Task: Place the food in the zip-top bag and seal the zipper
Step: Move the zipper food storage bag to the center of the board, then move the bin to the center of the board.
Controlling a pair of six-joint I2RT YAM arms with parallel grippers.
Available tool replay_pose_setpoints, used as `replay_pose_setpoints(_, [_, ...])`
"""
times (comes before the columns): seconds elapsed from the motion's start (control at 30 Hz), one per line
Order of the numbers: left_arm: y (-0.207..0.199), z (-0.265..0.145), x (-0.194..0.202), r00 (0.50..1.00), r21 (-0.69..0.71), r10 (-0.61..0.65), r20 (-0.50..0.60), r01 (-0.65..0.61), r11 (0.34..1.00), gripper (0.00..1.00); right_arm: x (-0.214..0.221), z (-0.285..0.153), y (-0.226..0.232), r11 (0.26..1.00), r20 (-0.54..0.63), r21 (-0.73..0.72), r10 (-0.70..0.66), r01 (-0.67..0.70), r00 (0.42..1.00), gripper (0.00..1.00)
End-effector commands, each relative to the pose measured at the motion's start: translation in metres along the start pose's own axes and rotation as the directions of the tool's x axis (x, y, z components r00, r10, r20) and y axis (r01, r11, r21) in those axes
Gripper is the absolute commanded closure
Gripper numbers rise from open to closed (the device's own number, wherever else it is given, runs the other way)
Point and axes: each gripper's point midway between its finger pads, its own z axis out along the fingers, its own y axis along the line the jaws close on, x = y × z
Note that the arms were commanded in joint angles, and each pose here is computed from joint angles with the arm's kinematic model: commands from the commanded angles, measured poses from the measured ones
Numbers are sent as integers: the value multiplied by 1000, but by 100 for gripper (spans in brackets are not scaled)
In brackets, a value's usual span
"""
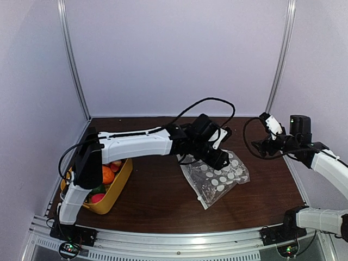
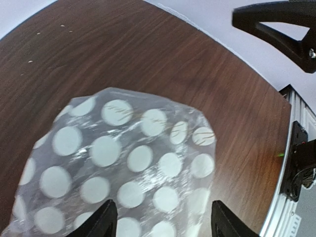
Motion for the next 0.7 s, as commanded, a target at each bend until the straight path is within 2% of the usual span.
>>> replay_pose_setpoints(0.0, [49,-89,-25,998,-227,49,41,-39,973,29,4,-1,1,1000,-5,9,-2,2,1000,7])
replay_pose_setpoints(0.1, [76,-144,-1,999,-397,35,-3,-33,917,29,4,-2,2,1000,-1,5,-8,8,1000,6])
replay_pose_setpoints(0.27, [117,-221,68,989,-633,-125,-76,49,772,27,4,-2,3,1000,-4,-4,-17,17,1000,6])
replay_pose_setpoints(0.4, [125,-258,120,953,-697,-289,-95,143,702,30,4,-1,5,1000,-4,-14,-16,16,1000,6])
replay_pose_setpoints(0.5, [126,-279,160,905,-737,-410,-112,202,645,34,4,-1,6,1000,-4,-18,-15,15,1000,6])
replay_pose_setpoints(0.6, [128,-299,192,868,-776,-481,-126,216,593,32,5,-1,6,1000,-6,-23,-15,15,1000,6])
replay_pose_setpoints(0.67, [129,-309,210,853,-786,-505,-131,221,577,35,5,-1,6,1000,-6,-21,-17,17,1000,6])
